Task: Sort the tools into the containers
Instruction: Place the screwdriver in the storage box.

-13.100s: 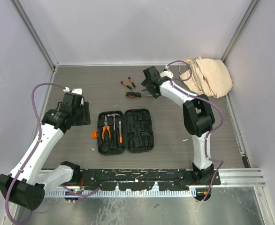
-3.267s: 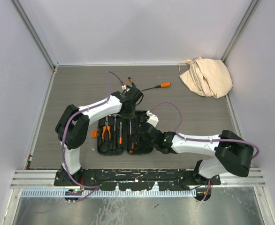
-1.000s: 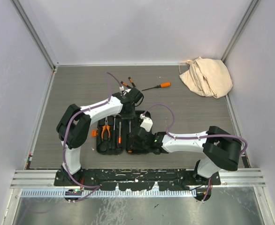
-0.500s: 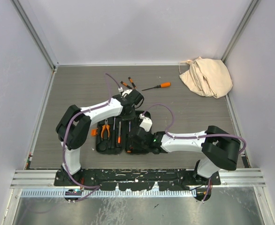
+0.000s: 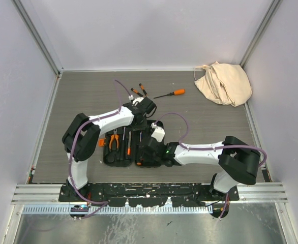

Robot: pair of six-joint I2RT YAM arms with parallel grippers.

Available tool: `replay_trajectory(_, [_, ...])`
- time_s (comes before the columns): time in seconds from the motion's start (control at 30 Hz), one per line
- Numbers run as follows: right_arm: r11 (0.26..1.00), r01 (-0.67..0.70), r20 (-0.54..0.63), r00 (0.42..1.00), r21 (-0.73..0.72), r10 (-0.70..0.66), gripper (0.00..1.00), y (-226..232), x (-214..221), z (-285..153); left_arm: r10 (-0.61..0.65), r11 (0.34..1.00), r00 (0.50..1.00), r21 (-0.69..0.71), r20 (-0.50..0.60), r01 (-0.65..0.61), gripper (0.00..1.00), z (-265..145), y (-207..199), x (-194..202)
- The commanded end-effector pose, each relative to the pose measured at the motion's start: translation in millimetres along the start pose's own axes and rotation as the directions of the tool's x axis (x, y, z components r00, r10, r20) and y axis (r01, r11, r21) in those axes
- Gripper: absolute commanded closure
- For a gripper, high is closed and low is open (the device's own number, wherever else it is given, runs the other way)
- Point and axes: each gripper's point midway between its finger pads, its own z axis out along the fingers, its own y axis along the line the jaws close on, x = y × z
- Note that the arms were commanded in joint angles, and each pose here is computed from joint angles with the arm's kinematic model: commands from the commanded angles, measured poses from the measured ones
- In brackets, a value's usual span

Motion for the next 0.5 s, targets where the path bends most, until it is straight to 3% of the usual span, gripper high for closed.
replay_trajectory(0.0, [0.964,0.123,-0.134,0.987,0.234,-0.094,0.97,-75.4,36.5,9.4,0.042,0.983,0.935,-0.152,-0.352,-0.101,1.0,67.5,47.5,118.5])
replay_trajectory(0.47, [0.948,0.153,-0.18,0.978,0.279,-0.105,1.0,-89.0,46.4,19.2,0.025,0.983,0.914,-0.155,-0.404,-0.096,1.0,79.7,54.4,140.6])
